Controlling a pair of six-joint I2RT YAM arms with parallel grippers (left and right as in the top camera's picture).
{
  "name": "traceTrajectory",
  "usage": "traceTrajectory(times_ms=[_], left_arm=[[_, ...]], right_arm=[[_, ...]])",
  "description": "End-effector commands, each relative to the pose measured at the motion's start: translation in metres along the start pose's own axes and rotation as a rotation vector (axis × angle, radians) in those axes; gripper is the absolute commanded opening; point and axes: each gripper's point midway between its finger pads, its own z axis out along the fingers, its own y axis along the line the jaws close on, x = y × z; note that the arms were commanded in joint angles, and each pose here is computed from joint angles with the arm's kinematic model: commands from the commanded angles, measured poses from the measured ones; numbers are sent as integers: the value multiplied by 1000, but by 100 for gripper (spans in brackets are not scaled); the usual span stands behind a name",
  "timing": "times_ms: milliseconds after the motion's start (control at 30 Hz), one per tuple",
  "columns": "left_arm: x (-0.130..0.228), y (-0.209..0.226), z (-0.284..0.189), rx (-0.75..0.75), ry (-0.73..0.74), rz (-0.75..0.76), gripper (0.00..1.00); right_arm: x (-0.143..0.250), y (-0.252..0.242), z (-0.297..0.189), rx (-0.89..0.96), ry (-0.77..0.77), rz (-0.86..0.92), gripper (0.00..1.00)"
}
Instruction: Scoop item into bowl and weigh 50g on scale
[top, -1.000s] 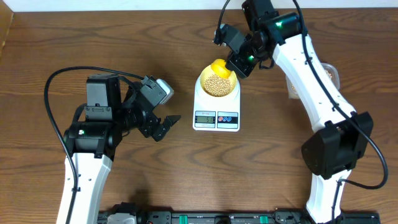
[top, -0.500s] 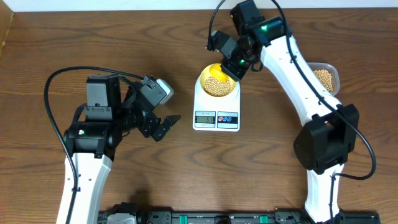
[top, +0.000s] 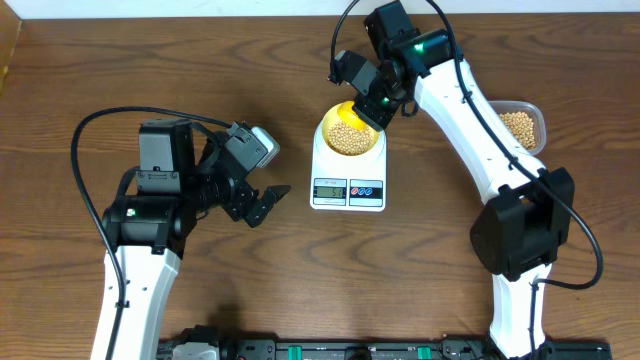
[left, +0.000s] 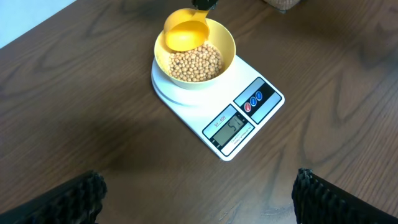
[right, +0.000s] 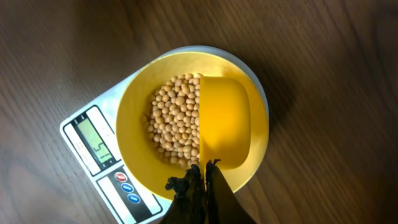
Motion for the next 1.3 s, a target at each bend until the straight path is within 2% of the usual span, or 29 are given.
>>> traceTrajectory(times_ms=[0,767,1267], left_arm=[[0,-1,1,11,-3,1,98],[0,-1,1,11,-3,1,97],[0,-1,1,11,-3,1,97]], right_arm=[[2,4,9,-13,16,-12,1],[15,16,21,-55,67,-5,1],[7,31,20,-137,25,8,1]])
